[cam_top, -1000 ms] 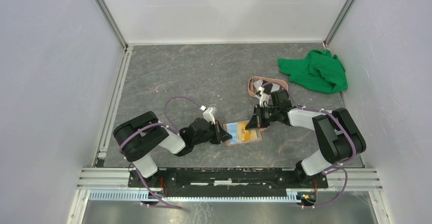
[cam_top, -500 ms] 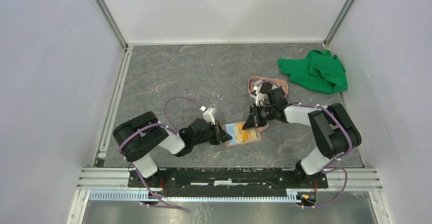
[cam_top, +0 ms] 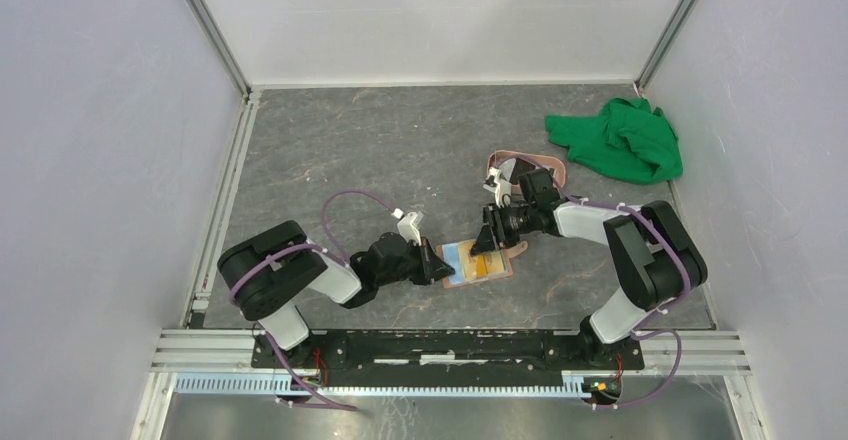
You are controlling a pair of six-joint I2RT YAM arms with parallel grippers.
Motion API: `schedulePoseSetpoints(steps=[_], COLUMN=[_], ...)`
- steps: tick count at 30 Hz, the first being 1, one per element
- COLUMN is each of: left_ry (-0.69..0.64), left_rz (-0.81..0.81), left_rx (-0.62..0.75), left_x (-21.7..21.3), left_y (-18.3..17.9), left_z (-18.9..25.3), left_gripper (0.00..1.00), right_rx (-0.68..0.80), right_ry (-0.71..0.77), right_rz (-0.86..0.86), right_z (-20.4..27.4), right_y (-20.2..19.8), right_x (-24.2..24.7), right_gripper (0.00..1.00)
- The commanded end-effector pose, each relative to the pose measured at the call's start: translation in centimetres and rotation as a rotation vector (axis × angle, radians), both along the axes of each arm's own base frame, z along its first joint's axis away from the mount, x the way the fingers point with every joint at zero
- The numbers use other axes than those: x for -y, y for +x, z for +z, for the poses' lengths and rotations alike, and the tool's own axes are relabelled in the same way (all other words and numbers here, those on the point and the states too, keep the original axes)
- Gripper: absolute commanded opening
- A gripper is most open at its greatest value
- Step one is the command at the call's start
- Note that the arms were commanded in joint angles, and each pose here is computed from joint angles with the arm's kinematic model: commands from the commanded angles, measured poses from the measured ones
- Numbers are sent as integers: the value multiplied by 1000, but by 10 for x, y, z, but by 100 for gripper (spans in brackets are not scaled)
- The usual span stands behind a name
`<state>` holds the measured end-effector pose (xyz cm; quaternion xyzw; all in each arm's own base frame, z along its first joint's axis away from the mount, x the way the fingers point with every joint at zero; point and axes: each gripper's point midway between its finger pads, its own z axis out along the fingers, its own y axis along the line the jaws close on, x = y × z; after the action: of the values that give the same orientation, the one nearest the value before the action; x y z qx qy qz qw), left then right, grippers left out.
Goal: Put the credit cards into the card holder
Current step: Insert the credit card into the card holder.
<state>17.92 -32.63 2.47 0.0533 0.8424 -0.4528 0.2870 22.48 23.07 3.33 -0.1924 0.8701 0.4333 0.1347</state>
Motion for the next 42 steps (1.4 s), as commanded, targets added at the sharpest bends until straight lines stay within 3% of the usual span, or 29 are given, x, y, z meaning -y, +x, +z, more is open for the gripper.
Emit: schedulePoseSetpoints(steps=[1, 19, 32, 42], left_ry=[-24, -43, -193, -145], left_rz=[-6, -7, -73, 0], left_rx=[22, 39, 127, 211], left_x=[1, 1, 15, 44], left_y=[0, -1, -10, -18], left_z=[11, 21, 78, 89], left_gripper=[12, 12, 18, 24], right_rx=[97, 238, 178, 131], right_ry=[-69, -194, -132, -99], right_rz=[19, 79, 98, 87], right_z=[2, 5, 7, 5], right_y=[10, 14, 4, -1], right_x=[7, 10, -3, -8], right_gripper=[42, 46, 46, 44])
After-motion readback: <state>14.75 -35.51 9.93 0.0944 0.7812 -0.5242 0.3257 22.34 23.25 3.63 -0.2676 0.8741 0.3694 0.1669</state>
